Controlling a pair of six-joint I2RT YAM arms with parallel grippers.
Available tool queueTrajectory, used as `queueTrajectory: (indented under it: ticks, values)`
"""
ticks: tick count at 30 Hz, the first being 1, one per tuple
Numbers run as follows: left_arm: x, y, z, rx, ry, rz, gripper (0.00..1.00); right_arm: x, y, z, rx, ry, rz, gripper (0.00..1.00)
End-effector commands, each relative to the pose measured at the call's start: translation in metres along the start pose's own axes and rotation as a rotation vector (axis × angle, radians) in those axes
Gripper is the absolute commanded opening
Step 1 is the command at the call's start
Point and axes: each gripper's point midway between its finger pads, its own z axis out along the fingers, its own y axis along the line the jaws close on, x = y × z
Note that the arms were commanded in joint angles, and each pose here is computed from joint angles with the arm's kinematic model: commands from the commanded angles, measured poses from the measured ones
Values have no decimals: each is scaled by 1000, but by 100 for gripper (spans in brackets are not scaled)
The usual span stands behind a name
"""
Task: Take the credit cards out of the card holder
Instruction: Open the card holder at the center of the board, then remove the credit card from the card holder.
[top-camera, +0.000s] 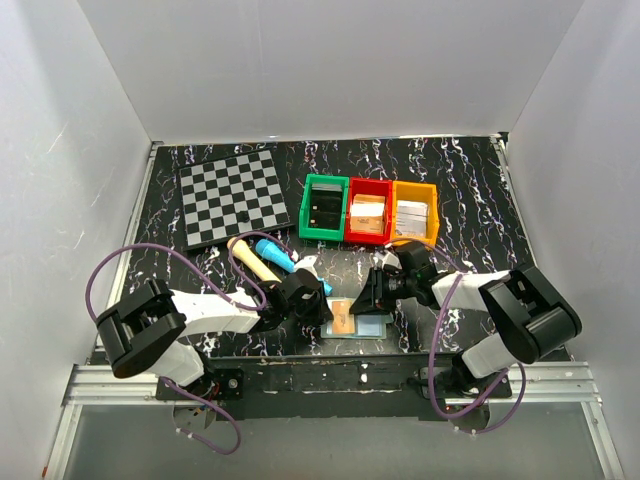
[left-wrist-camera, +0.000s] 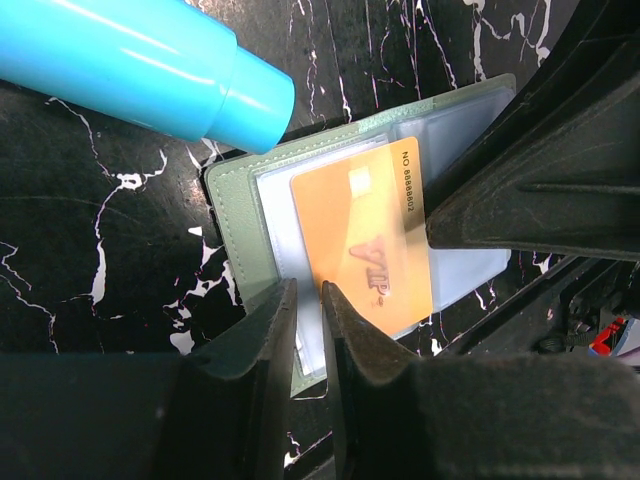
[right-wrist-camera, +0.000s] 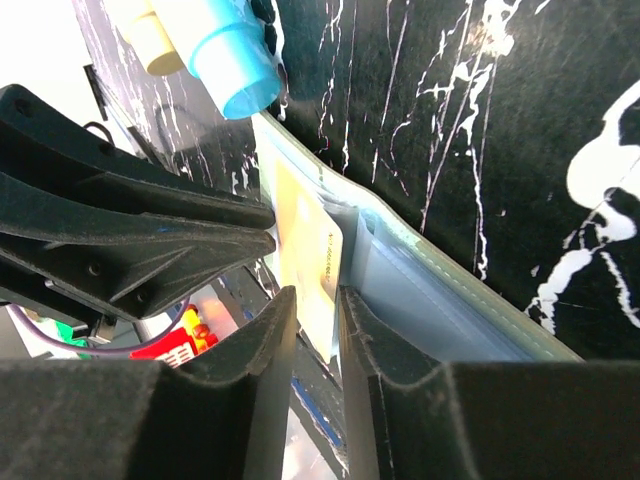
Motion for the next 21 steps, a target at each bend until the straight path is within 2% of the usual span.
queueTrajectory:
  ticks: [1,8,21]
  values:
    - [6,11,1,-43,20,6,16,4,7,3,-32,33,-40,30]
    - [6,12,1,-44,19,4,13,5,7,4,-28,39,-43,28]
    - [9,13,2,-46,29,8,8,6,7,4,-34,51,-45,11]
